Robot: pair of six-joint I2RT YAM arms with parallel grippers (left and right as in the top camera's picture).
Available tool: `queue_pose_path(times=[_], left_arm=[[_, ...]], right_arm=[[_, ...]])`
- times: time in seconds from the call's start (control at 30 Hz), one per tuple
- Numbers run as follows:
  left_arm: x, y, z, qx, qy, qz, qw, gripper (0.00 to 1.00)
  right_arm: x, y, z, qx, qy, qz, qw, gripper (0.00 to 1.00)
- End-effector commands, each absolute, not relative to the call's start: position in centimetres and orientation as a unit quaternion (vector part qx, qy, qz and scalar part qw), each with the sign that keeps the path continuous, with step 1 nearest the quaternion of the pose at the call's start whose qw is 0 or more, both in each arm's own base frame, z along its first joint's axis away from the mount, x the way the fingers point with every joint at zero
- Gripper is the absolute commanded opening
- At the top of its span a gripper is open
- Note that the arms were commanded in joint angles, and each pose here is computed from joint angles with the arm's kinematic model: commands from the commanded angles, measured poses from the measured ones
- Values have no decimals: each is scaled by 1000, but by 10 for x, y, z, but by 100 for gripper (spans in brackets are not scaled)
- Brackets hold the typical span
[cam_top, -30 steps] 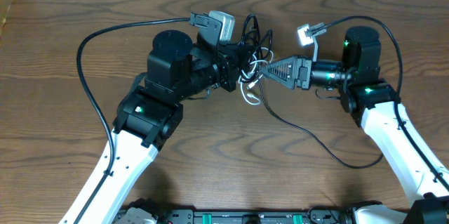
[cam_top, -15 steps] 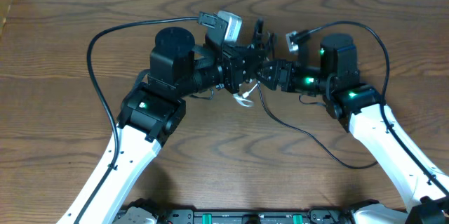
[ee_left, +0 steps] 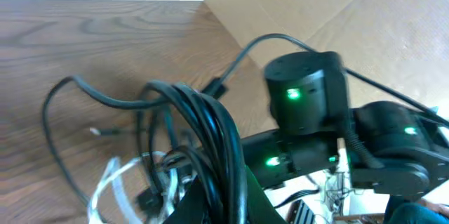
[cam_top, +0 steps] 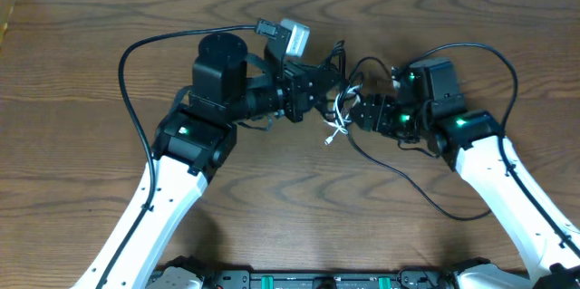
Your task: Untangle cables
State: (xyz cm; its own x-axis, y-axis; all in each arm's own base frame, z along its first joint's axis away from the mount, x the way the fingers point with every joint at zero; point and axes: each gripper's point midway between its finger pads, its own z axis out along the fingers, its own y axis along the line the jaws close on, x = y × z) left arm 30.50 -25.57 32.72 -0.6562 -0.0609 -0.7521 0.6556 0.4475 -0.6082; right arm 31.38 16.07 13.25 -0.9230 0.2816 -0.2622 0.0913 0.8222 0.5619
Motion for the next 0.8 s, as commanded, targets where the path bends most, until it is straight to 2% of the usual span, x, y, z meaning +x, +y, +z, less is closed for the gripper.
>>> queue_pose_path(times=[0.0, 0.23, 0.77], left_arm=[[313, -231, 374, 196, 732, -488, 433, 7], [331, -188, 381, 151, 740, -459, 468, 7], [364, -109, 379, 65, 755, -404, 513, 7]], right_arm=[[312, 94, 95, 156, 964, 132, 172, 71], [289, 31, 82, 220, 966, 24, 137, 71], [271, -37, 80, 281, 951, -60, 116, 75]])
